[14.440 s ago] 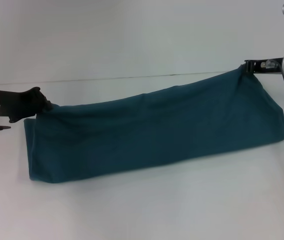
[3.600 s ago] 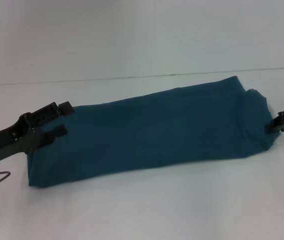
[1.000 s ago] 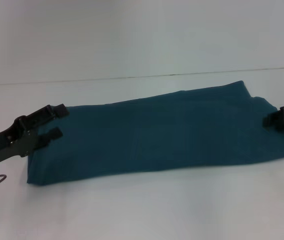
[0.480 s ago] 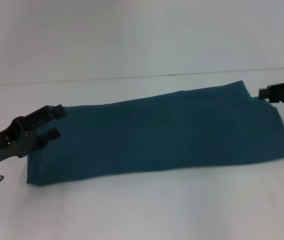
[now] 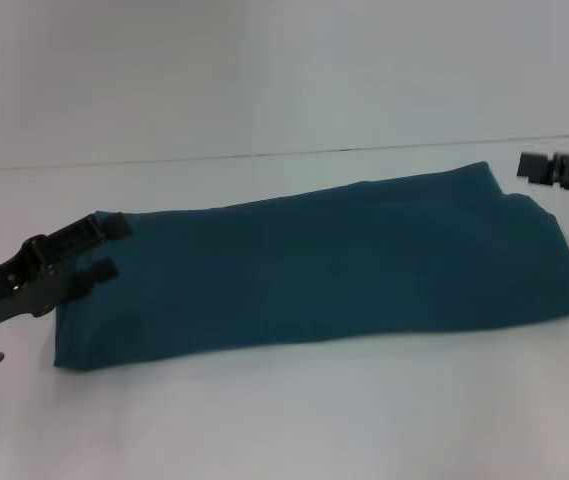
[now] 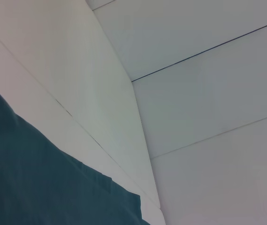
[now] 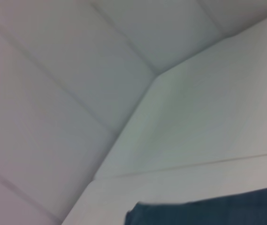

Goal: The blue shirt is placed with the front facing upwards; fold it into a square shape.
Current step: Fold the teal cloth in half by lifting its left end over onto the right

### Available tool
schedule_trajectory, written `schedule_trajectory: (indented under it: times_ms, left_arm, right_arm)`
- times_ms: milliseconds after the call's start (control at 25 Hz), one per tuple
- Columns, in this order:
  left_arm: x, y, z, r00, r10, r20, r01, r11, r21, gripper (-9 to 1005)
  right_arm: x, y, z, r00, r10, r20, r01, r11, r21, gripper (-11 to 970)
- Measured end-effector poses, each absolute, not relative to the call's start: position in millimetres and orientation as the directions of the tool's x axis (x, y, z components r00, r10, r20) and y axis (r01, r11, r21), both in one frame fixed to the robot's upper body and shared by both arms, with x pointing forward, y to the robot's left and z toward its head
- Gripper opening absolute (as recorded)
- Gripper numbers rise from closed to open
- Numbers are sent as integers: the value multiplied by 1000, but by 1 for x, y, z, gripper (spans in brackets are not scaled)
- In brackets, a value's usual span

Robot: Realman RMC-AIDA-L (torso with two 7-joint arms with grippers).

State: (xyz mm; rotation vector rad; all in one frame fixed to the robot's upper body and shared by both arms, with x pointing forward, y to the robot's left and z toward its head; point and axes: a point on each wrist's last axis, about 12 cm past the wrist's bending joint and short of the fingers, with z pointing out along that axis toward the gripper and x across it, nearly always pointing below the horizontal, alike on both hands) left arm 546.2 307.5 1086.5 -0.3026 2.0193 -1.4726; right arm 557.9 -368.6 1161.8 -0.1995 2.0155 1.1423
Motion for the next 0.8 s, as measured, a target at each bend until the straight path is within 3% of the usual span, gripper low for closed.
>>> schedule_trajectory:
  times_ms: [80,240,400,480,640,800]
  left_arm:
    - [546,307,1087,-785,-512,-348,174,357,-918,905]
    - [545,305,1088,-794,-466,-391,225,372,-901,905]
    - [544,306,1093,-820,-371,-436,276,412,-869,905]
    - [544,306,1093,-829,-357,-430,267,422,-866,905]
    - [550,309,1092,-851,-400,-340,150,436,-888,905]
    - [560,312,1088,-821,-508,-259,21,427,-904,905]
  right_arm:
    - [547,-363,1156,-657,173,-734,-551,555,624,422]
    - [522,-347,1139,-568,63,-820,-698,492,521,612]
    - [509,-347,1126,-549,67,-833,-701,507,502,790]
    - [508,-349,1124,-558,75,-826,-692,506,514,831]
    - [503,-351,1117,-582,112,-806,-666,504,551,914]
    - [504,-349,1112,-589,131,-797,-653,505,565,914]
